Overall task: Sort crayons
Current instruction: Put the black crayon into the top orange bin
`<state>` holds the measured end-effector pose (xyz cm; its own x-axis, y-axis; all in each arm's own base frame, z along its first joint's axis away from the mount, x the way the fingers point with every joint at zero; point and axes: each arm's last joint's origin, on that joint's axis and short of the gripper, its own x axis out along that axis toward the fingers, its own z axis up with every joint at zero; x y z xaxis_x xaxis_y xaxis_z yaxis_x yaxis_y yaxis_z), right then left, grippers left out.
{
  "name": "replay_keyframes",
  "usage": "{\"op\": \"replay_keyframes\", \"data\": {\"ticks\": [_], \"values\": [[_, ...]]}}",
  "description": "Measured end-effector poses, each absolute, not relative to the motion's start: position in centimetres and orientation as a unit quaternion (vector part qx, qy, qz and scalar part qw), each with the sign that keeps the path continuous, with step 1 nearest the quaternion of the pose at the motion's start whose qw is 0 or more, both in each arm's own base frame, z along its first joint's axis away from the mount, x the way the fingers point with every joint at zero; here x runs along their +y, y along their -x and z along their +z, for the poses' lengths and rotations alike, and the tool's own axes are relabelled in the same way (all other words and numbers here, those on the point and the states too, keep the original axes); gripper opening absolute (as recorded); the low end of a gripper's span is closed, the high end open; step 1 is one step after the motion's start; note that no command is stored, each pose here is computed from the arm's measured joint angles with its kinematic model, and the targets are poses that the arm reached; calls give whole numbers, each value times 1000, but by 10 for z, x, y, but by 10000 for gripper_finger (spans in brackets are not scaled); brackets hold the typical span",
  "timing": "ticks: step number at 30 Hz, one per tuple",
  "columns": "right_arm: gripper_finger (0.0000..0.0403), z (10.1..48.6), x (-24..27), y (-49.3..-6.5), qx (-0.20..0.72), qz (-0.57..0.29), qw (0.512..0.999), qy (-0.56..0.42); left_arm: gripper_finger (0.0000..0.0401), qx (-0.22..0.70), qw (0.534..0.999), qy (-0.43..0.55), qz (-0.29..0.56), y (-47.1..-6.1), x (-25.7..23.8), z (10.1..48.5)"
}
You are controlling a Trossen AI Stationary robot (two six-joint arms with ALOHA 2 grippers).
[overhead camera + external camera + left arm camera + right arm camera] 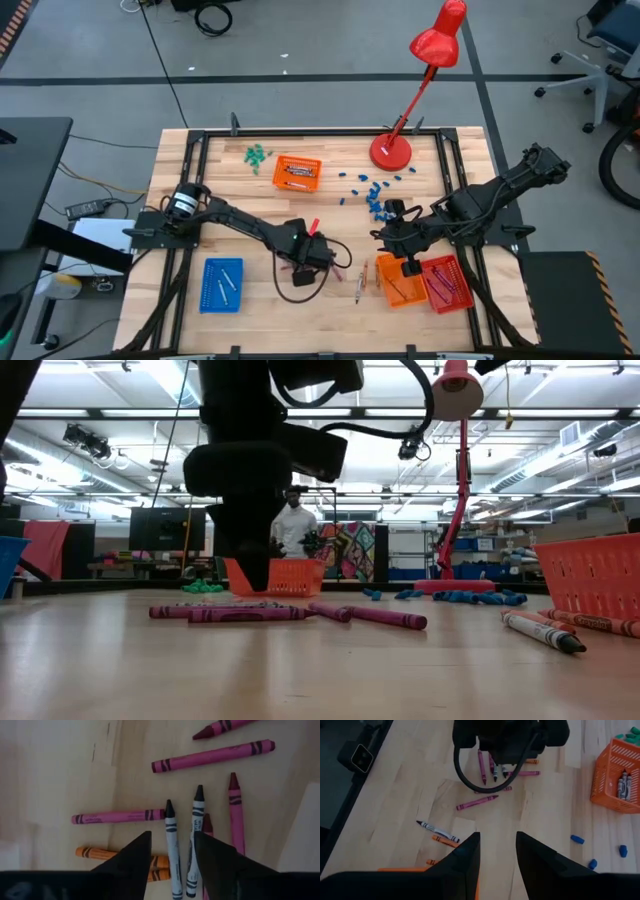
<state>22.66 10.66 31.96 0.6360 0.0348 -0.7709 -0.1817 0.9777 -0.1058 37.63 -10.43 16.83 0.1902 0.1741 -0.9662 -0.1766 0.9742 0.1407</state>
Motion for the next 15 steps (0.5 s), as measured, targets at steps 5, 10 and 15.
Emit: {"op": "replay_keyframes", "data": {"ticks": [5,10,15], "values": [[130,320,106,-227,422,60,900,88,150,632,766,-1,114,-372,-105,163],[130,320,106,-227,423,61,900,86,144,636,761,13,128,-369,-104,156],[130,320,105,-227,424,63,899,83,144,636,762,4,122,-369,-104,155]]}}
